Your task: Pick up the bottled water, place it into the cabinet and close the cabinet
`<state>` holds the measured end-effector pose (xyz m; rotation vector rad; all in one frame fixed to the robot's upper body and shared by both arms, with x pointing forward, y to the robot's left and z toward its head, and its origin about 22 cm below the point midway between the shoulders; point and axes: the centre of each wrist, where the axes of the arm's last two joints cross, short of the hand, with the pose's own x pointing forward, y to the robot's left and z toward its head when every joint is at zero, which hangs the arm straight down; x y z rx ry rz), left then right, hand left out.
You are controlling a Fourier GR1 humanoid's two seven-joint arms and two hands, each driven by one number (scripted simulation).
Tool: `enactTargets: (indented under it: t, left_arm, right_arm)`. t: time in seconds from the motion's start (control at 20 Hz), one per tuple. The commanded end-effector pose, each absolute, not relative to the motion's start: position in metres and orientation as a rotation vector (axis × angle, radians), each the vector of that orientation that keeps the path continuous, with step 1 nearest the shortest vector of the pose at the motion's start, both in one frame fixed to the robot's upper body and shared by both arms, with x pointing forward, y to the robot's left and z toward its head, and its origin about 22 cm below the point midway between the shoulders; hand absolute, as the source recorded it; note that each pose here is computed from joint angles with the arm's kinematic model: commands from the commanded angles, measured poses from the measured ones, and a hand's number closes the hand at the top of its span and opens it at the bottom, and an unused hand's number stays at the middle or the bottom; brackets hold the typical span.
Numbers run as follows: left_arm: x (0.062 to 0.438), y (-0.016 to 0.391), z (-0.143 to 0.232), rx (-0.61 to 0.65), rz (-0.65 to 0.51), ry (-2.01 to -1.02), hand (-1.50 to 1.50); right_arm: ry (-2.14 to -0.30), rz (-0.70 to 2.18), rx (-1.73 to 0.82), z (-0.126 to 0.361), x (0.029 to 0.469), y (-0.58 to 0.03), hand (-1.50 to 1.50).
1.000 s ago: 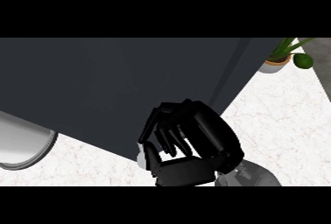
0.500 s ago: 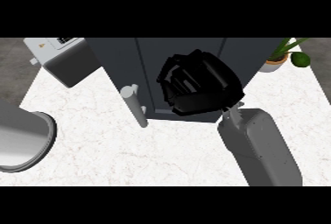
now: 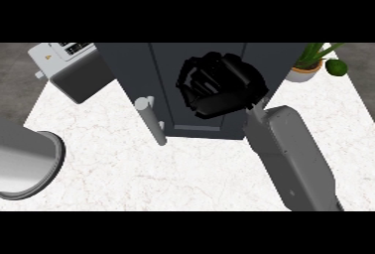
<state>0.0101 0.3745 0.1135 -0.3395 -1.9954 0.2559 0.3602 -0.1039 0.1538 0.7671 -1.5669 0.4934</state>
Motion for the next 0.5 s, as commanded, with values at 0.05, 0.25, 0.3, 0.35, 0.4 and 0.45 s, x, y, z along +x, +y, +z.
enactTargets:
  t: [0.05, 0.25, 0.3, 0.35, 0.4, 0.45]
  left_arm:
    - [0.015, 0.376, 0.103, -0.355, 0.254, -1.992, -1.5]
    - [0.026, 0.382, 0.107, -0.357, 0.265, -1.982, -1.5]
    - [0.017, 0.378, 0.12, -0.364, 0.232, -1.981, -1.5]
    - [0.018, 0.38, 0.112, -0.383, 0.241, -1.986, -1.5]
    - [0.017, 0.375, 0.111, -0.379, 0.234, -1.967, -1.5]
    - [0.026, 0.371, 0.122, -0.374, 0.23, -1.995, -1.5]
  right_arm:
    - [-1.544, 0.456, 0.751, 0.168, 0.386, -0.078, 1.5]
    - [-1.506, 0.471, 0.834, 0.156, 0.384, -0.074, 1.5]
    - [-1.515, 0.48, 0.837, 0.178, 0.391, -0.079, 1.5]
    - [-1.531, 0.48, 0.828, 0.171, 0.389, -0.071, 1.5]
    - [-1.519, 0.492, 0.849, 0.169, 0.387, -0.076, 1.5]
    - [-1.516, 0.495, 0.832, 0.181, 0.389, -0.072, 1.5]
